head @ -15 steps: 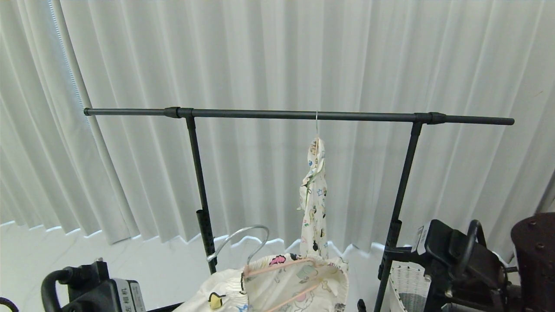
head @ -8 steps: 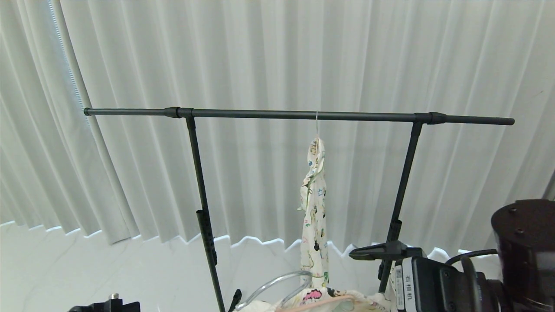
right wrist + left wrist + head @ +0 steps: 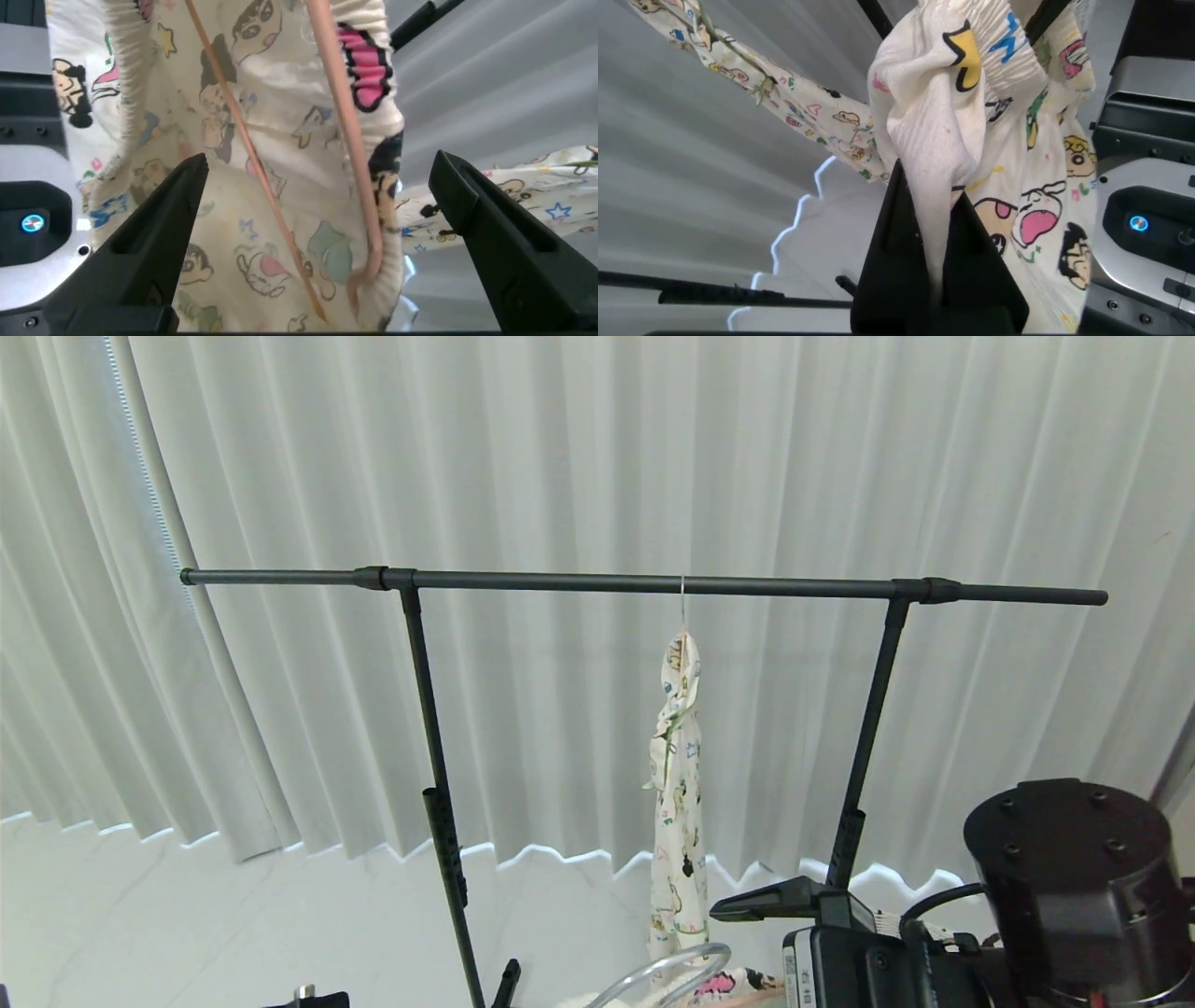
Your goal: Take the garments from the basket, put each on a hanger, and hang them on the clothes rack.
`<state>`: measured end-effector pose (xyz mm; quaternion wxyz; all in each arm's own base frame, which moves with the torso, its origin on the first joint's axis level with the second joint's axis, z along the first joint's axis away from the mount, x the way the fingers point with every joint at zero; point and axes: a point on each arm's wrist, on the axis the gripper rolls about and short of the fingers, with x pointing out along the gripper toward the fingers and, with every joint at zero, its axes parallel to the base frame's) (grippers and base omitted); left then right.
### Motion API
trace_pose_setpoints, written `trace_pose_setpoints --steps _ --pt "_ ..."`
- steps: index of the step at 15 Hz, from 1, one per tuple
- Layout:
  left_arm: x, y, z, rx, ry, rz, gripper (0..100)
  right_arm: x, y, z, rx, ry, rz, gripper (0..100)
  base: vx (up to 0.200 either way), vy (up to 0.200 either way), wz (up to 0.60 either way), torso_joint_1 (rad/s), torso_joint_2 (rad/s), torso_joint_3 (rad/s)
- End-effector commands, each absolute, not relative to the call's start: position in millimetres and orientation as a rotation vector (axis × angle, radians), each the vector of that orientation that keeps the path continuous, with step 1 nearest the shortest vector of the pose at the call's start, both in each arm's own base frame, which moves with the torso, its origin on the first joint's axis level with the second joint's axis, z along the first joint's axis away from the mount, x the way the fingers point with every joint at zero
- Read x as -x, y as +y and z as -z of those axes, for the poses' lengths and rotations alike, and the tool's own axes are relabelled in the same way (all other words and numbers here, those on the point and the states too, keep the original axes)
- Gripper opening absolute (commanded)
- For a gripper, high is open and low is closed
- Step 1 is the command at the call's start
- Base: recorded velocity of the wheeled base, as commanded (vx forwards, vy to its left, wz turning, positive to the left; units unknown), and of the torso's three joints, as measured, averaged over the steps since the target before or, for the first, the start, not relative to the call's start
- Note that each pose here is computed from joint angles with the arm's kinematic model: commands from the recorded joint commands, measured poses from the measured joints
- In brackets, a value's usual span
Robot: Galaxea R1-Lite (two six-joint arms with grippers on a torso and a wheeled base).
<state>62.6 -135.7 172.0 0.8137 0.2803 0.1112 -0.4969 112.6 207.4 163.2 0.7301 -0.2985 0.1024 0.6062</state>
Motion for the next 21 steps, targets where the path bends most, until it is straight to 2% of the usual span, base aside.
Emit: trace_pose_setpoints --steps 1,6,7,16,17,21 --pt "-61 -137 -172 -0.602 0.233 1.075 0 -114 211 -158 0.667 0.247 -1.338 100 0.000 0.000 0.00 0.000 0.00 0.000" --pt "-59 -138 -173 -0.600 0.226 1.085 0 -115 212 -155 0.672 0.260 -1.338 100 0.000 0.000 0.00 0.000 0.00 0.000" --pt "-59 -138 -173 -0.600 0.226 1.085 0 -116 212 -155 0.671 0.261 -1.335 0 0.000 0.000 0.00 0.000 0.00 0.000" --pt "-60 -138 -172 -0.606 0.228 1.078 0 -119 213 -161 0.648 0.202 -1.314 0 0.000 0.000 0.00 0.000 0.00 0.000" --pt "-60 -138 -172 -0.604 0.231 1.074 100 -118 212 -162 0.644 0.193 -1.313 0 0.000 0.000 0.00 0.000 0.00 0.000" --pt "-66 -134 -171 -0.593 0.250 1.023 100 -121 202 -169 0.663 0.148 -1.281 0 0.000 0.000 0.00 0.000 0.00 0.000"
